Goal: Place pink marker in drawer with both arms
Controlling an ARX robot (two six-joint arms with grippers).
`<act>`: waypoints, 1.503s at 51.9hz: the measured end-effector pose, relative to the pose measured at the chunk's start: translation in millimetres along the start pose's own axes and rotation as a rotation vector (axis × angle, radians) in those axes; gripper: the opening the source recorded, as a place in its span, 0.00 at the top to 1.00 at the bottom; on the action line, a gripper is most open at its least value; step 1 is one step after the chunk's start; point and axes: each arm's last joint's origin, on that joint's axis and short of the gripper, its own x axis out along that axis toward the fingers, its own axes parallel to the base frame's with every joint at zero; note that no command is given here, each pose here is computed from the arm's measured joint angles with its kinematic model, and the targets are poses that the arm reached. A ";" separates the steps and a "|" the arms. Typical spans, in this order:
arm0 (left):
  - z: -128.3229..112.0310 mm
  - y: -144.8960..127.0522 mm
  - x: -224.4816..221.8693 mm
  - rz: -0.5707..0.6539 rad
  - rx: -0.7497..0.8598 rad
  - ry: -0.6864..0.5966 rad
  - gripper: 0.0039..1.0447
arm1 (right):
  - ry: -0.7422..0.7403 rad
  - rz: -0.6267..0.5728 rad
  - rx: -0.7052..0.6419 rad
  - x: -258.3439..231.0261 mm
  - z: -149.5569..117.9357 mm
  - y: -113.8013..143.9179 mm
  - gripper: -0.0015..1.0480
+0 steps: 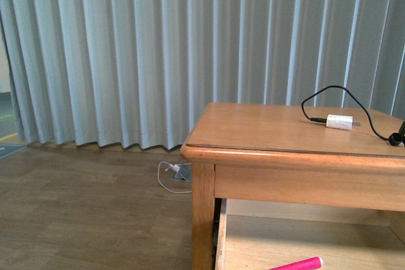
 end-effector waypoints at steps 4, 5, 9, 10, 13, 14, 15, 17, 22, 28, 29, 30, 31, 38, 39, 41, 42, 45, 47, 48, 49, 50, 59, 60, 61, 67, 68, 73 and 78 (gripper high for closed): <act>-3.0 0.0 0.0 0.000 0.000 0.000 0.96 | 0.000 0.000 0.000 0.0 0.0 0.0 0.08; -3.6 0.0 0.0 0.000 0.000 0.000 0.96 | 0.000 0.000 0.000 0.0 0.0 0.0 0.08; -5.7 0.0 0.0 0.000 0.000 -0.001 0.96 | 0.000 0.000 0.000 0.0 0.0 0.0 0.08; -6.1 0.0 -0.1 0.000 0.000 -0.001 0.96 | 0.000 0.000 0.000 0.0 0.0 0.0 0.08; -7.7 0.1 -0.1 0.000 0.000 -0.002 0.96 | 0.000 0.000 0.000 0.0 0.0 0.0 0.08; -8.2 0.1 -0.1 0.000 0.000 -0.002 0.96 | 0.000 0.000 0.000 0.0 0.0 0.0 0.08; -8.8 0.1 -0.1 0.000 0.000 -0.001 0.96 | 0.000 0.000 0.000 0.0 0.0 0.0 0.08; -10.0 0.1 0.0 0.000 0.000 0.000 0.96 | 0.000 0.000 0.000 0.0 0.0 0.0 0.08; -12.4 0.1 -0.2 0.000 0.000 -0.002 0.96 | 0.000 0.000 0.000 0.0 0.0 0.0 0.08; -15.9 0.1 -1.1 -0.001 0.002 -0.021 0.96 | 0.000 0.000 0.000 0.0 -0.1 0.0 0.08; -15.8 0.2 -1.2 -0.001 0.001 -0.022 0.96 | 0.001 0.000 0.000 0.1 -0.2 -0.1 0.08; -15.9 0.2 -1.2 -0.001 0.002 -0.023 0.96 | 0.001 0.000 0.000 0.1 -0.2 -0.1 0.08; -15.9 0.1 -1.2 -0.002 0.002 -0.023 0.96 | 0.001 0.000 0.000 0.1 -0.2 -0.1 0.08; -15.8 0.1 -1.3 -0.001 0.002 -0.024 0.96 | 0.001 0.000 0.000 0.1 -0.2 -0.1 0.08; -15.8 0.1 -1.3 -0.001 0.001 -0.024 0.96 | 0.001 0.000 0.000 0.1 -0.2 -0.1 0.08; -15.8 0.1 -1.3 -0.001 0.002 -0.024 0.90 | 0.001 0.000 0.000 0.1 -0.2 -0.1 0.08; -15.8 0.1 -1.3 -0.002 0.002 -0.024 0.86 | 0.001 0.000 0.000 0.1 -0.4 -0.1 0.08; -15.8 0.1 -1.3 -0.002 0.002 -0.024 0.76 | 0.001 0.000 0.000 0.1 -0.2 -0.1 0.08; -15.8 0.1 -1.3 -0.002 0.002 -0.024 0.66 | -0.080 -0.076 -0.048 1.9 -1.9 -0.7 0.08; -15.8 0.1 -1.3 -0.002 0.002 -0.024 0.62 | -0.105 -0.109 -0.070 2.7 -2.3 -1.1 0.08; -15.8 0.1 -1.3 -0.002 0.002 -0.024 0.59 | -0.111 -0.140 -0.096 3.1 -2.9 -1.6 0.08; -15.8 0.2 -1.3 -0.001 0.002 -0.024 0.56 | -0.110 -0.150 -0.100 3.3 -3.1 -1.8 0.08; -15.8 0.1 -1.3 -0.002 0.002 -0.024 0.26 | 0.148 -0.144 -0.136 16.5 -15.2 -8.2 0.08; -15.8 0.1 -1.3 -0.002 0.002 -0.024 0.25 | 0.190 -0.129 -0.132 19.2 -16.7 -8.6 0.08; -15.8 0.1 -1.3 -0.002 0.002 -0.024 0.21 | 0.228 -0.120 -0.130 22.4 -18.4 -9.1 0.08; -15.8 0.1 -1.3 -0.002 0.003 -0.024 0.04 | 0.405 -0.037 -0.123 42.6 -25.4 -9.1 0.08; -15.8 0.1 -1.3 -0.002 0.003 -0.024 0.04 | 0.427 -0.026 -0.123 46.3 -25.8 -8.9 0.08; -15.8 0.1 -1.3 -0.002 0.003 -0.024 0.05 | 0.491 -0.009 -0.142 67.6 -27.2 -7.9 0.08; -15.8 0.1 -1.3 -0.002 0.003 -0.024 0.05 | 0.525 -0.010 -0.153 89.9 -29.3 -6.3 0.08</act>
